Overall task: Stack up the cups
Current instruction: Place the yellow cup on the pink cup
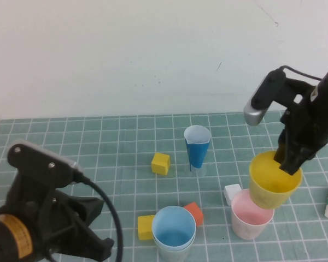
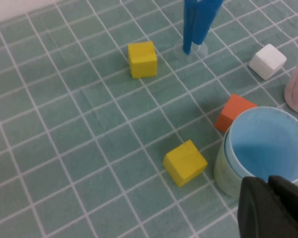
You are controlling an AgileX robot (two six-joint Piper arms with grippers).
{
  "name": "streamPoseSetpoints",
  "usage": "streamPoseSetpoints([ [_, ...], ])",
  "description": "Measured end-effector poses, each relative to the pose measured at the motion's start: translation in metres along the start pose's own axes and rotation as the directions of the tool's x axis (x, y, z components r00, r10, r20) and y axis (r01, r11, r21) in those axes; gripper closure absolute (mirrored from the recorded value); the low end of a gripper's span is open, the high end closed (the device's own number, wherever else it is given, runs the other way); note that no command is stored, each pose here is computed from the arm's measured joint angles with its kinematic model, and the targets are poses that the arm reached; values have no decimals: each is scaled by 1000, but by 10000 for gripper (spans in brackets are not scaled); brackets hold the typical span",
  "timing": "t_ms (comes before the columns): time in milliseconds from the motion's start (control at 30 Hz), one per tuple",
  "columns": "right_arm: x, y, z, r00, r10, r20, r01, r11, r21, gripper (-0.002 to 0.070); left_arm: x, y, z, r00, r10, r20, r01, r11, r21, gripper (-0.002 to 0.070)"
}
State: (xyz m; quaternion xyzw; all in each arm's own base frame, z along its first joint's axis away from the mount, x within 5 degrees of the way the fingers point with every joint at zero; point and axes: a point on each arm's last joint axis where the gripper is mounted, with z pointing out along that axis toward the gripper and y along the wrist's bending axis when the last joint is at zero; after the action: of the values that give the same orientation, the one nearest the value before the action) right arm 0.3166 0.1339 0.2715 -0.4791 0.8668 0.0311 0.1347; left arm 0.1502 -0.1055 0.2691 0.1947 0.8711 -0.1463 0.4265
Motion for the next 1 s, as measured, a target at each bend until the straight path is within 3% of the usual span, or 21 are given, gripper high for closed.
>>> streamPoseSetpoints([
  [200,-10,-4,20,998,38,56,-37,999,-17,660,1,-3,14,999,-43,-24,44,999,21,676],
  [1000,-8,-11,83,994,86,-67,-92,992,-91,660,-6,-6,14,998,-47,35,46,998,46,676],
])
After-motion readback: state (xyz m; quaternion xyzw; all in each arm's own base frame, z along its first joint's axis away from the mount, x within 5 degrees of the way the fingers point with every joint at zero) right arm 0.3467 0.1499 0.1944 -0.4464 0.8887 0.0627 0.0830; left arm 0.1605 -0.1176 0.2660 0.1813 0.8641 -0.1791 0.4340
